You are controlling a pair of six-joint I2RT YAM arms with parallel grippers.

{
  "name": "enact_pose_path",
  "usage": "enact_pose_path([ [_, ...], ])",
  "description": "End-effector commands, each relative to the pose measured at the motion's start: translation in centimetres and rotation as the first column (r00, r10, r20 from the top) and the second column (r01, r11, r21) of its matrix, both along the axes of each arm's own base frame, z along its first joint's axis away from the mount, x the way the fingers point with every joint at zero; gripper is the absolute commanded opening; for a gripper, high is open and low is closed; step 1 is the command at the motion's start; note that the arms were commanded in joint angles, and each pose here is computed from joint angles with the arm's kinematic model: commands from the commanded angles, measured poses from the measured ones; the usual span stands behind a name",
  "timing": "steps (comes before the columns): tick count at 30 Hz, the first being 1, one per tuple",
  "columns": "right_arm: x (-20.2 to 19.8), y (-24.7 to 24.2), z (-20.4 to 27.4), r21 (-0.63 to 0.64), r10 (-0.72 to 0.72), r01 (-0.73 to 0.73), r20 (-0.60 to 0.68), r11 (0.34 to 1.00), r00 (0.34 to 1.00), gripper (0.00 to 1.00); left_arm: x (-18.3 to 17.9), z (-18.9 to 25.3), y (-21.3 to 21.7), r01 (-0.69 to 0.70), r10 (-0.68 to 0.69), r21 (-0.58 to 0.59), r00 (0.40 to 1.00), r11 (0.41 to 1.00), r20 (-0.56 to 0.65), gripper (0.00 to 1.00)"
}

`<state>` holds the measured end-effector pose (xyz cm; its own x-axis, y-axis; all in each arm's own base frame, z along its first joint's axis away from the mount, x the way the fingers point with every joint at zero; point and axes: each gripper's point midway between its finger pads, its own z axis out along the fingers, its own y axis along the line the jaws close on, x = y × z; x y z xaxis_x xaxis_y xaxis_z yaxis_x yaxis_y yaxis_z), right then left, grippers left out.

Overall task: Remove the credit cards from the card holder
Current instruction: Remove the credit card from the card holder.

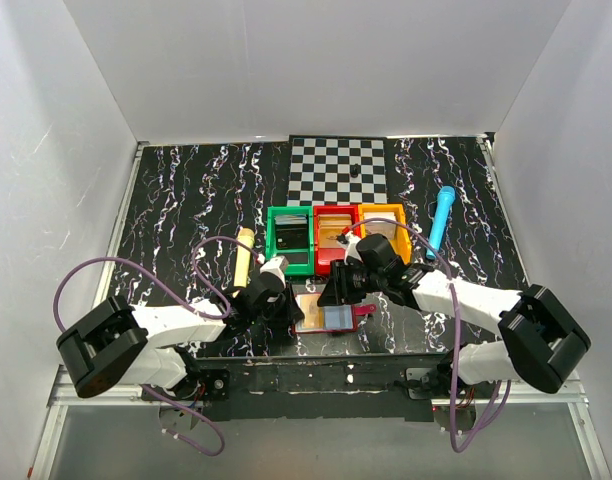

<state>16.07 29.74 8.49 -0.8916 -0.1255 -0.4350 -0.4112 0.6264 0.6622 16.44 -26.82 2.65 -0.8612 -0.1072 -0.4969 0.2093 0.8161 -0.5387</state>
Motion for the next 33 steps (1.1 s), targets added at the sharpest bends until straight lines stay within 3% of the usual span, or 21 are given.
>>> enact_pose_path([
  [1, -0.1, 0.5, -0.4, 0.016, 0.006, -0.006, 0.002, 1.0, 1.0, 0.46, 0.7, 0.5, -0.1, -0.027, 0.027, 0.004, 1.0, 1.0, 0.008, 0.16],
  [33, -0.8, 1.1, -4.5, -0.024, 0.021, -0.023, -0.104, 0.999, 0.994, 0.47, 0.4, 0.2, 0.0, -0.019, 0.019, -0.008, 1.0, 1.0, 0.002, 0.16],
])
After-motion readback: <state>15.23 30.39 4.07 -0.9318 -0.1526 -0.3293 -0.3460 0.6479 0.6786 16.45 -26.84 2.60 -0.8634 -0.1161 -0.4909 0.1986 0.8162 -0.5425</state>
